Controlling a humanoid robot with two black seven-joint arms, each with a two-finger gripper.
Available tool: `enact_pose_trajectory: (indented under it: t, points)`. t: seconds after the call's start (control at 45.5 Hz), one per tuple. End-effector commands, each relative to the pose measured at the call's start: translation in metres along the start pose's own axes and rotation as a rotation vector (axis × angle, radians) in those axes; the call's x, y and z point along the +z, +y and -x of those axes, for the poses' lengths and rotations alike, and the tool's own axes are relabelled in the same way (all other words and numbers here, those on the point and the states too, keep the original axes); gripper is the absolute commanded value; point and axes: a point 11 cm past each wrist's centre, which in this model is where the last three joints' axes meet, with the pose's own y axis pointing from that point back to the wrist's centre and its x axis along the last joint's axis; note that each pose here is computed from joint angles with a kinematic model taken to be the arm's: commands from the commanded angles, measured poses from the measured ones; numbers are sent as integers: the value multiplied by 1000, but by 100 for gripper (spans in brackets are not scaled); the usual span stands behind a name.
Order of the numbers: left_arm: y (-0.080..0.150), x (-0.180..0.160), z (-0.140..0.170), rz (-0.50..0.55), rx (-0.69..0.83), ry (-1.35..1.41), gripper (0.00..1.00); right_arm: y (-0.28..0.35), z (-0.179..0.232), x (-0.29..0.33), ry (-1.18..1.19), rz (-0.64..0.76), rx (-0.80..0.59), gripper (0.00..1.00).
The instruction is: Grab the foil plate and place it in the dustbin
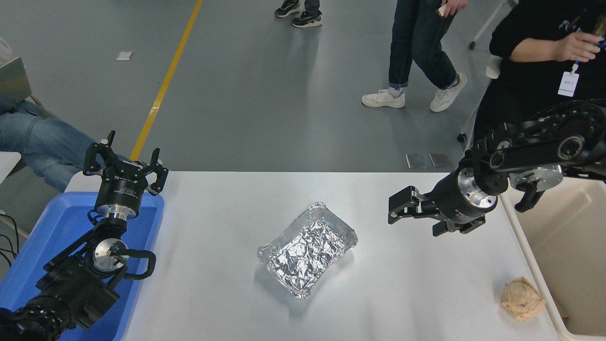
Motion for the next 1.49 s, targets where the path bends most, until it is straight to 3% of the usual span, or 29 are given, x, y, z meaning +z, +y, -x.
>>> enact_pose_trajectory:
  t: [0.0,0.484,1.121,1.473]
  points:
    - [0,0,0,0,0,0,99,-44,13,-7,-187,-95,22,100]
    - [0,0,0,-1,0,0,99,-99,38,-11,-348,-139,98,100]
    - [0,0,0,-1,0,0,99,-140,57,-43,-350,-171,147,99]
    - [0,0,0,-1,0,0,99,-163,56,-31,-379,-151,187,98]
